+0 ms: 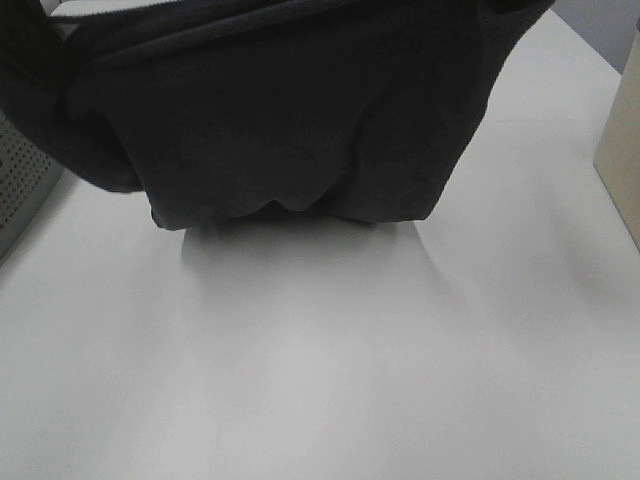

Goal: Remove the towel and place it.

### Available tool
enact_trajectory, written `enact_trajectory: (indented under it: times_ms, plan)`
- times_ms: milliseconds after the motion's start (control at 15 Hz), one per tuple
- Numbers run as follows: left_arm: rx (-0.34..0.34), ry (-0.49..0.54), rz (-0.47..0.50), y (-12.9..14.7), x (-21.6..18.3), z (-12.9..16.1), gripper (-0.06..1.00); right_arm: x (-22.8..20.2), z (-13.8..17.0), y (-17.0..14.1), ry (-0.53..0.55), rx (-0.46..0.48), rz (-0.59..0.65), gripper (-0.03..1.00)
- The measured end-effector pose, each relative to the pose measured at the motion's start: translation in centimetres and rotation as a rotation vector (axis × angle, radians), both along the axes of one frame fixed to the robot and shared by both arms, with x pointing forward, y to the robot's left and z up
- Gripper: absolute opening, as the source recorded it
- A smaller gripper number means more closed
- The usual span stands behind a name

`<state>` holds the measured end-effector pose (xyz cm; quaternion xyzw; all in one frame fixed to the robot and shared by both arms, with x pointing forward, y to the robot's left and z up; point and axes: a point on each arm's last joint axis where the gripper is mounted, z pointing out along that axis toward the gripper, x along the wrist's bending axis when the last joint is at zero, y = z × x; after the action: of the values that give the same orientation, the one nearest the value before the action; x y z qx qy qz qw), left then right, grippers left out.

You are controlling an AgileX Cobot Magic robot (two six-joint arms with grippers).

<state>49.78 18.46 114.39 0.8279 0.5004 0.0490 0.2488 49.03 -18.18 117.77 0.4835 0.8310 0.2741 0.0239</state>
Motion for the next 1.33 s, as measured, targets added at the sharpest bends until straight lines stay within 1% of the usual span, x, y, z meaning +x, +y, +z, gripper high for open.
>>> enact_trajectory:
  times_ms: [67,200,400,600,733,867,1000,1200,1333]
  plan:
    - [-0.013,0.020,-0.010,-0.1,-0.4,-0.4,0.00,-0.4,0.0,-0.1,0.002,-0.001,0.000,0.01]
    - [-0.034,0.027,-0.018,-0.1,-0.7,-0.5,0.00,-0.8,0.1,-0.3,-0.002,0.000,0.001,0.01]
    - [-0.040,0.022,-0.022,-0.1,-0.9,-0.3,0.00,-1.0,-0.1,-0.4,0.003,-0.004,0.000,0.01]
    - [-0.037,0.038,-0.019,-0.1,-1.0,-0.8,0.00,-1.3,-1.7,-0.5,0.055,-0.022,-0.002,0.01]
    - [-0.037,0.099,-0.006,-0.1,-1.3,-2.3,0.00,-1.4,-2.8,-0.4,0.095,-0.027,-0.001,0.01]
    - [-0.028,0.159,0.000,0.0,-1.8,-4.0,0.00,-1.6,-3.7,-0.2,0.140,-0.005,0.002,0.01]
    - [-0.033,0.200,0.007,0.0,-2.2,-5.0,0.00,-2.1,-5.0,-0.3,0.190,-0.013,0.000,0.01]
    - [-0.045,0.255,0.016,0.1,-3.9,-6.1,0.00,-3.3,-7.2,-0.5,0.274,-0.011,-0.001,0.01]
    - [-0.028,0.309,-0.001,-0.6,-5.6,-7.3,0.00,-4.5,-8.7,-0.9,0.326,-0.023,-0.002,0.01]
